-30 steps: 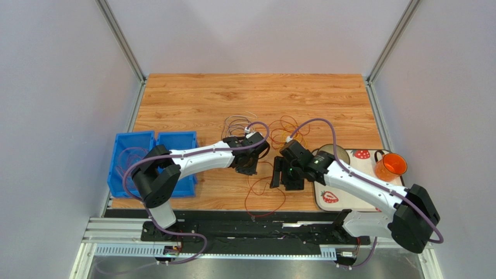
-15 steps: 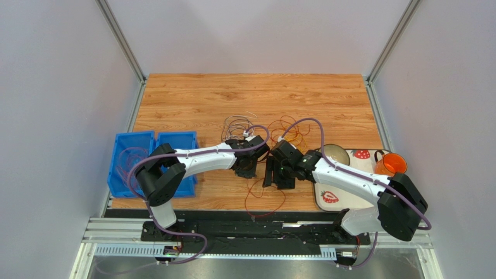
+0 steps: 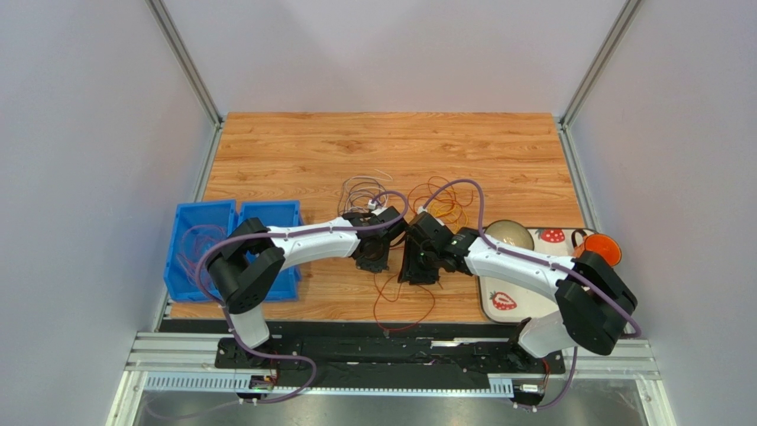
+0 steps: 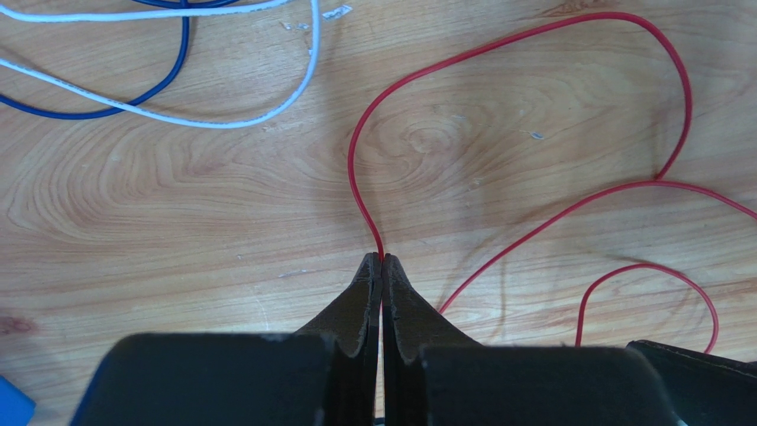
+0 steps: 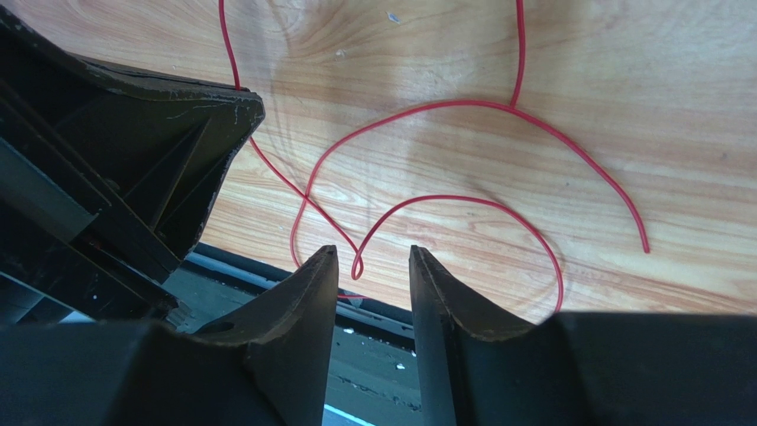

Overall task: Untangle the cables
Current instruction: Pick up the cable at the center of the board.

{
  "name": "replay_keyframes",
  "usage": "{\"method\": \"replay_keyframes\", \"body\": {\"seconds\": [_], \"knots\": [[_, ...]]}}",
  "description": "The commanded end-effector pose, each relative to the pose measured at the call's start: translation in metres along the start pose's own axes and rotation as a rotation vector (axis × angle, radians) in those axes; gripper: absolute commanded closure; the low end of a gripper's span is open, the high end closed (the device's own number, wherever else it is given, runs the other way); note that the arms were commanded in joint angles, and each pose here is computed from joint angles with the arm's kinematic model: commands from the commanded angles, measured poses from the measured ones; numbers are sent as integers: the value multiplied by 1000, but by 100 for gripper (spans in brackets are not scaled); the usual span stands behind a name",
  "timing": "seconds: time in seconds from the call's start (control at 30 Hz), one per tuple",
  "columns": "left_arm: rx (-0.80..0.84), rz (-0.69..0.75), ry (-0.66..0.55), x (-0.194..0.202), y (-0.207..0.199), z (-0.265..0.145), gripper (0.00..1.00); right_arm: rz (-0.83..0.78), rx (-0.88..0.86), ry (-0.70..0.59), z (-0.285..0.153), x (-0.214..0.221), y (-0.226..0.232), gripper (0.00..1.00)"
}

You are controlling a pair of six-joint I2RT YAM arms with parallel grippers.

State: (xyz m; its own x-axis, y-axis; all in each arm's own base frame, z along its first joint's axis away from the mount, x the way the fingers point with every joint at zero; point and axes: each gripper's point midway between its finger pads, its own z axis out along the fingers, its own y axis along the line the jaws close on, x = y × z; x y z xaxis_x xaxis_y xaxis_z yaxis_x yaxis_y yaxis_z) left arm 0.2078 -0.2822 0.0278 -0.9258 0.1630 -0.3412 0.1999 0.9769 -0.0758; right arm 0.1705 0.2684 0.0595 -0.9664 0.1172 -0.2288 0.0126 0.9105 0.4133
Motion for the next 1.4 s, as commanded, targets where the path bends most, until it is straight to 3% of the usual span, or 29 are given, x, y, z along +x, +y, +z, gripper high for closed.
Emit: {"method": "replay_keyframes", "body": {"seconds": [0.0, 0.27, 0.47, 0.5, 0.63, 0.73, 0.87, 1.03, 1.3, 1.37], "knots": [[33, -9, -18, -1, -12, -3, 100, 0, -52, -10, 8, -6, 18, 64], [97, -41, -22, 1, -21, -6, 100, 2, -56, -58, -5, -8, 15, 60], [113, -44, -23, -2, -25, -7, 100, 17, -30, -160, -38, -15, -5, 53], [108, -40, -32, -3, -24, -9, 97, 20, -25, -168, -42, -14, -10, 53], [79, -4, -53, -7, -15, -19, 60, 42, -5, -212, -61, -13, -32, 52], [61, 13, -80, -11, -7, -32, 46, 59, 3, -259, -77, -13, -45, 51], [33, 51, -144, -22, 2, -57, 38, 81, 0, -333, -97, -17, -56, 50], [88, 217, -267, -21, -18, -95, 28, 84, -20, -367, -114, -20, -56, 49], [184, 363, -237, 18, -75, -81, 26, 81, -21, -403, -130, -23, -59, 49], [200, 396, -221, 25, -87, -76, 20, 77, -22, -405, -133, -22, -60, 49]]}}
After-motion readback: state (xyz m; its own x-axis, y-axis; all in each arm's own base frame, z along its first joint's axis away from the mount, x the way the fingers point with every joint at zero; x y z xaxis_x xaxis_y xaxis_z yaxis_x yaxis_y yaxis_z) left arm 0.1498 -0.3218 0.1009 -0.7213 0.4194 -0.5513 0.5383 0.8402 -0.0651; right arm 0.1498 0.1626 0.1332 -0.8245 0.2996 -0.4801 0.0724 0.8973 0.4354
